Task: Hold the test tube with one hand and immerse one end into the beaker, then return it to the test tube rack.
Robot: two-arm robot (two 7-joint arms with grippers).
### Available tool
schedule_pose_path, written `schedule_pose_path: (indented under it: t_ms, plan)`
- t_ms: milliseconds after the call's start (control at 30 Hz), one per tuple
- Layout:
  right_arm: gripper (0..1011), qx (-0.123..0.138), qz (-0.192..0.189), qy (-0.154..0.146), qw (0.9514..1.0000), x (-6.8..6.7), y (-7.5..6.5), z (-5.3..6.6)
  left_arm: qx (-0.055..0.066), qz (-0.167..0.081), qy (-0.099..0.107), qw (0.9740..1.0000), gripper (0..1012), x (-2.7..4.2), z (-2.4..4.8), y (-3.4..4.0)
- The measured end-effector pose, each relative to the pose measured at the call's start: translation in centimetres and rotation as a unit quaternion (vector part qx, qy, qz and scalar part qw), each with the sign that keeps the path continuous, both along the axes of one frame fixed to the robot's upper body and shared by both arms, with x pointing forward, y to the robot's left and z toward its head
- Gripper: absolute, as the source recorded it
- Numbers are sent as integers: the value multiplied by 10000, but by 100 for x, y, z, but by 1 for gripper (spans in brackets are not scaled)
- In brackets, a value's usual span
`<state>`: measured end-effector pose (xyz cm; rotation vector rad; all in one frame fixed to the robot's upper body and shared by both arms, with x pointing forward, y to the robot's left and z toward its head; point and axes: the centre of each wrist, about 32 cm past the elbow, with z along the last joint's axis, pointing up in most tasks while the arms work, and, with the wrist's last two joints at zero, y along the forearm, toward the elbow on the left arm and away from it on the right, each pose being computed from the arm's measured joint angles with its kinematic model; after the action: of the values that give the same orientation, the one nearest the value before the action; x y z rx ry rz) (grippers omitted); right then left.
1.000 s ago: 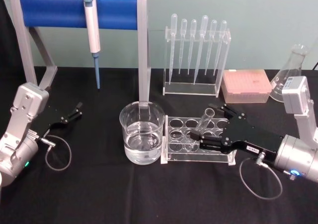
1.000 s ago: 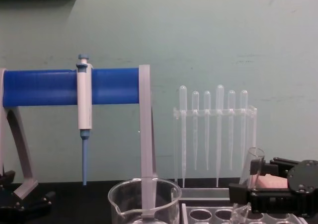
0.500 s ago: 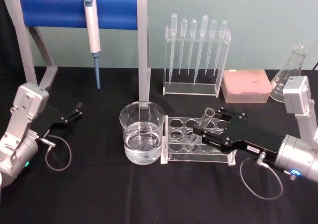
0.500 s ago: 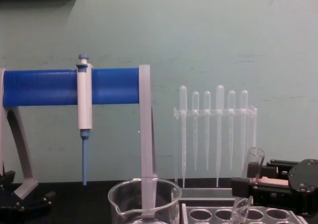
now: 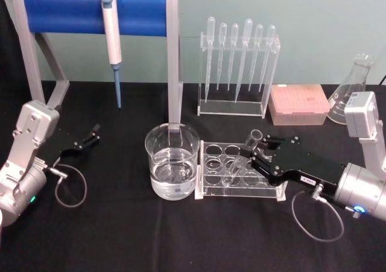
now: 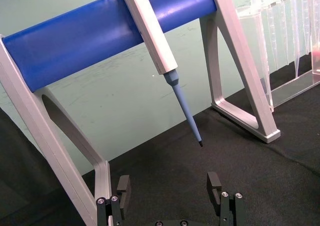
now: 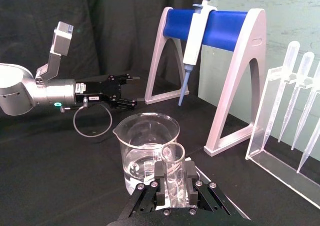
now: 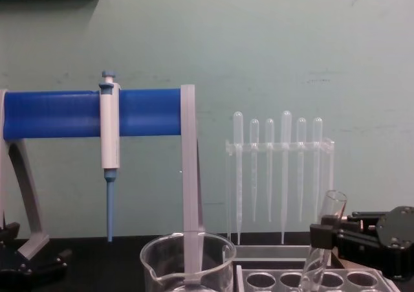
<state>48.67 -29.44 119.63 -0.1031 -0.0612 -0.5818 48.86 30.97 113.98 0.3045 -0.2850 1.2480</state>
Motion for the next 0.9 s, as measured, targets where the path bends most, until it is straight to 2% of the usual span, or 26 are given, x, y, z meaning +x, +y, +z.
schedule_pose_path:
  t_ms: [367, 433, 733, 900]
  plan:
    - [241, -4, 6, 1, 10000, 1, -1, 2, 0, 0, 0, 10000, 1000, 0, 0, 0]
    - [241, -51, 31, -6, 10000, 11, -13, 35, 0, 0, 0, 10000, 1000, 0, 0, 0]
    - [239, -347, 234, -42, 9991, 135, -60, 398, 0, 0, 0, 10000, 1000, 0, 0, 0]
    - [239, -443, 302, -39, 9986, 207, -76, 657, 0, -1, 0, 10000, 1000, 0, 0, 0]
